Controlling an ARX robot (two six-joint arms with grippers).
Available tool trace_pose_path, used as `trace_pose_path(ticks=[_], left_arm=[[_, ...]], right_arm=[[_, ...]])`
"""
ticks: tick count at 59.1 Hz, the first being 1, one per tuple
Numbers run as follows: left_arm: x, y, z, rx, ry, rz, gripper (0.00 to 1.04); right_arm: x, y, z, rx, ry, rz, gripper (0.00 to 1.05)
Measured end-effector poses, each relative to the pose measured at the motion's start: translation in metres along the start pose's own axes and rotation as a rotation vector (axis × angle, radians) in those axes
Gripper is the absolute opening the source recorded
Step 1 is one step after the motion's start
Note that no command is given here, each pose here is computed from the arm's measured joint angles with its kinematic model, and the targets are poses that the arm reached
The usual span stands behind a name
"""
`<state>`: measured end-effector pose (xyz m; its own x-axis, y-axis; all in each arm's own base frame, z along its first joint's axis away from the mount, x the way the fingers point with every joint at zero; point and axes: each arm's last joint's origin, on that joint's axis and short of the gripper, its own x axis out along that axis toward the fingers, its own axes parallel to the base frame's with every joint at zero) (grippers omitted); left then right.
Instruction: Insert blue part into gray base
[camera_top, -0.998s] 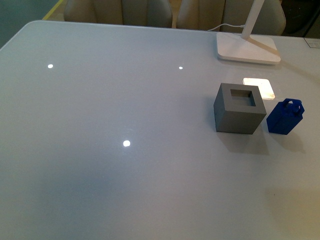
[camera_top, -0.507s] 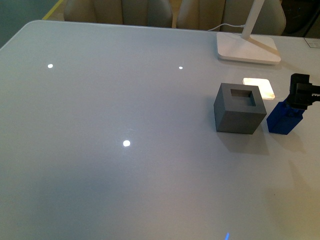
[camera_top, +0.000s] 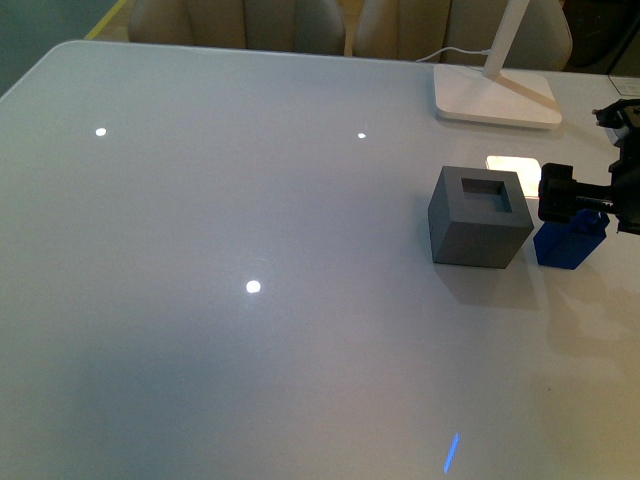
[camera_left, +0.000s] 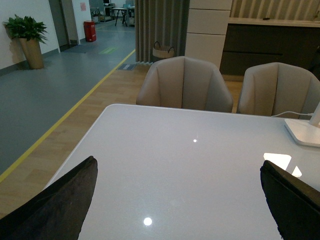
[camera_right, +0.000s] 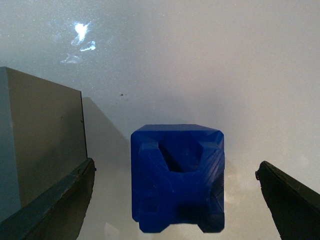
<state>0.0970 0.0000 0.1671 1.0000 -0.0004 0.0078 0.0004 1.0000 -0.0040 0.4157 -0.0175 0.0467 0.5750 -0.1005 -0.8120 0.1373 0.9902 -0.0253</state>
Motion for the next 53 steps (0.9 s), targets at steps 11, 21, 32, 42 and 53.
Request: trace_pose_path(ticks=[11, 21, 32, 42, 53], left_arm=[[0.000, 0.000, 0.000, 0.000, 0.000, 0.000, 0.97], [0.000, 0.000, 0.000, 0.000, 0.000, 0.000, 0.97], [0.000, 0.000, 0.000, 0.000, 0.000, 0.000, 0.97], [0.000, 0.000, 0.000, 0.000, 0.000, 0.000, 0.97], [0.000, 0.000, 0.000, 0.000, 0.000, 0.000, 0.97]], right_arm=[[0.006, 0.000, 0.001, 0.011, 0.013, -0.004, 0.90], [0.007, 0.001, 0.002, 0.018, 0.016, -0.004, 0.62], [0.004, 0.000, 0.001, 0.023, 0.016, 0.005, 0.45], [-0.025, -0.002, 0.003, 0.027, 0.006, 0.037, 0.45], [-0.079, 0.001, 0.029, 0.026, -0.102, 0.075, 0.45]])
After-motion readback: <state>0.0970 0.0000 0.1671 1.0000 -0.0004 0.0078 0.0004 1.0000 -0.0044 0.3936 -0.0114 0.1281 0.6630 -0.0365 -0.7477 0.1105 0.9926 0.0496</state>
